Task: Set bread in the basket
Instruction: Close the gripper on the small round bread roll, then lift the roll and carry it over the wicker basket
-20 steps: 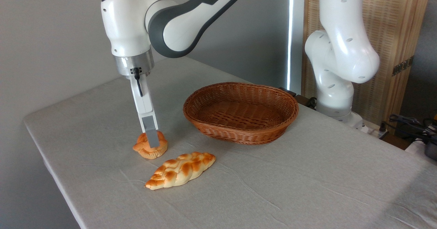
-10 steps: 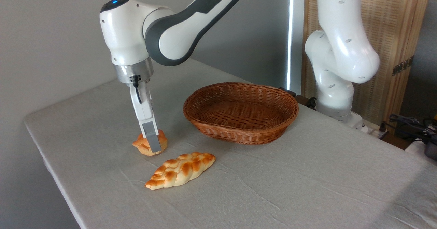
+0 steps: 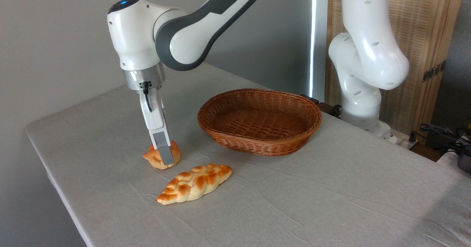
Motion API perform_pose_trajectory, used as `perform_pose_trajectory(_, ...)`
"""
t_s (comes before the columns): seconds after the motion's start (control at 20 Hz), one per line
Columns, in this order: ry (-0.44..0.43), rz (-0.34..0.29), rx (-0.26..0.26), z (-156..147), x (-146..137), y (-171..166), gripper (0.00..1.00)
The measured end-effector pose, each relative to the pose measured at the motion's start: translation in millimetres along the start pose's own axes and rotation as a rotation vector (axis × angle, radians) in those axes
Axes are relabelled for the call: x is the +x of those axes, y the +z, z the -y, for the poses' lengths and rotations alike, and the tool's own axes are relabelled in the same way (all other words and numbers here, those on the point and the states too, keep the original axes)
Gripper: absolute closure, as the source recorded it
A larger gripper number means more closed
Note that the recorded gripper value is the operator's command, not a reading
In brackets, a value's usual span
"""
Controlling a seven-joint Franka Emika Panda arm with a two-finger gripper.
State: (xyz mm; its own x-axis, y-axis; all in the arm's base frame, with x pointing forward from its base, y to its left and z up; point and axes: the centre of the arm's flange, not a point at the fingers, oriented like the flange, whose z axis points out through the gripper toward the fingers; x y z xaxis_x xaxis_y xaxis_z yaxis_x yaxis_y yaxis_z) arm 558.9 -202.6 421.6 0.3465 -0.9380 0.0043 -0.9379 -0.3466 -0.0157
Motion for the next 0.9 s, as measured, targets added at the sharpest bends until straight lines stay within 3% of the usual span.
perform_pose_trajectory(0.15,0.003,0.0,-0.001,-1.1,1.3,0.2,0.58)
perform_pose_trajectory(0.9,0.019,-0.001,-0.003,-7.1,8.4,0.7,0.81)
